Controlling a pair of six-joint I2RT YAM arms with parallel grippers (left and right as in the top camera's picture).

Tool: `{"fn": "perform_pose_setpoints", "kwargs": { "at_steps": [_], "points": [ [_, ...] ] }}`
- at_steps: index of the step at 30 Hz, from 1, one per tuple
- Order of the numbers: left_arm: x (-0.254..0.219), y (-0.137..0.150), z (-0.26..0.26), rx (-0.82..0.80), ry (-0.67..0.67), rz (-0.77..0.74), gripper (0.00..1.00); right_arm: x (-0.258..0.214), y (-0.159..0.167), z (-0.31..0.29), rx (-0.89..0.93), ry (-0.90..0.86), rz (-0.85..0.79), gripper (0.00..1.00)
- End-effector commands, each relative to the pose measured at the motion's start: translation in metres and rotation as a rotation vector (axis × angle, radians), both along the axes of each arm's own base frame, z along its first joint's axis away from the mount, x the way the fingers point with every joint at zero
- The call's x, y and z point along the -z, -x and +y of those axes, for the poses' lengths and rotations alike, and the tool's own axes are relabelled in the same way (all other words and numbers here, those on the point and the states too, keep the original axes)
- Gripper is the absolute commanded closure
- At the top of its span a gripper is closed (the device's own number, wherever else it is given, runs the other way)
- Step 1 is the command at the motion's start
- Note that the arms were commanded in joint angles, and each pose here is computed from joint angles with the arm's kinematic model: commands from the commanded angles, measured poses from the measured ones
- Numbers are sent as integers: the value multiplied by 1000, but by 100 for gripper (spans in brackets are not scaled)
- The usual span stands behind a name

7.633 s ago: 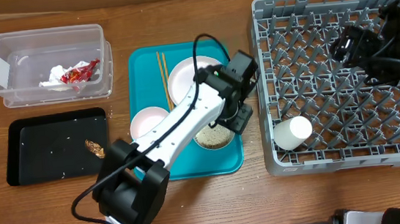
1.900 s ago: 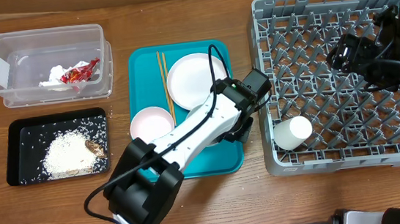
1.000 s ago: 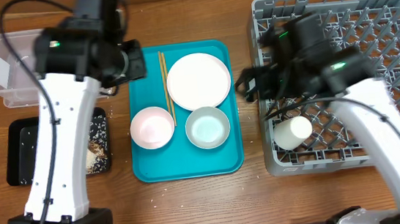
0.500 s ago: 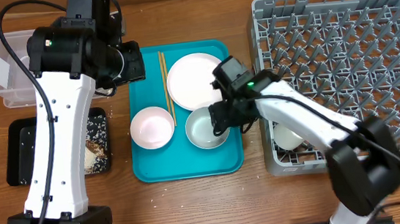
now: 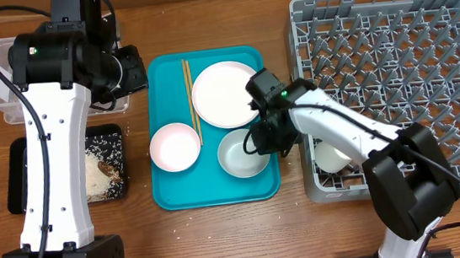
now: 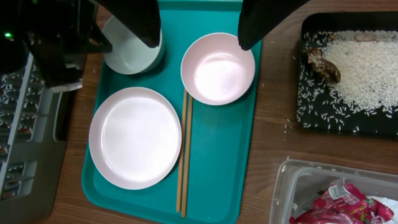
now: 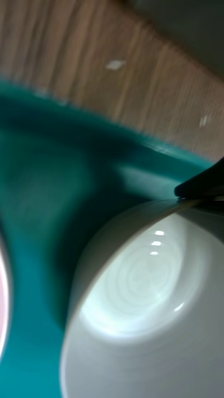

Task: Sort waste into correct bins and load items into the dishwasher
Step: 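Carry the grey bowl with the right gripper into the dish rack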

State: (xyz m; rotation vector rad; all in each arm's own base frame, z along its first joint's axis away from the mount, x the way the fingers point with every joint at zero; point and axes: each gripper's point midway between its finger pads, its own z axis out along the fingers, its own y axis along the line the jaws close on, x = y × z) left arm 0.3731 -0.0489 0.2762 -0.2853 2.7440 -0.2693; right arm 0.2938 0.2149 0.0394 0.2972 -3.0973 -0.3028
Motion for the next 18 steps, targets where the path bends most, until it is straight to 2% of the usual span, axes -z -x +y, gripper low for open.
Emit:
{"fn": "perform_pose_setpoints", "kwargs": {
  "at_steps": [1,6,8,10,14,18],
  "points": [
    [-2,-1,3,7,-9,-9,57,-74,-30,6,27,-75,-153,96],
    [0,3,3,7,-10,9,57,-180,-60,-11,114,-83,-410,96],
    [0,3,5,4,-20,10,57,-214,-78,-38,221,-6,-562,96],
    [1,3,10,-8,-48,8,57,-241,-98,-78,375,143,-732,96],
    [1,2,21,-33,-107,5,57,-274,-125,-152,620,456,-975,96],
    [1,2,25,-41,-128,4,57,-269,-147,-190,715,619,-1024,96]
  ]
}}
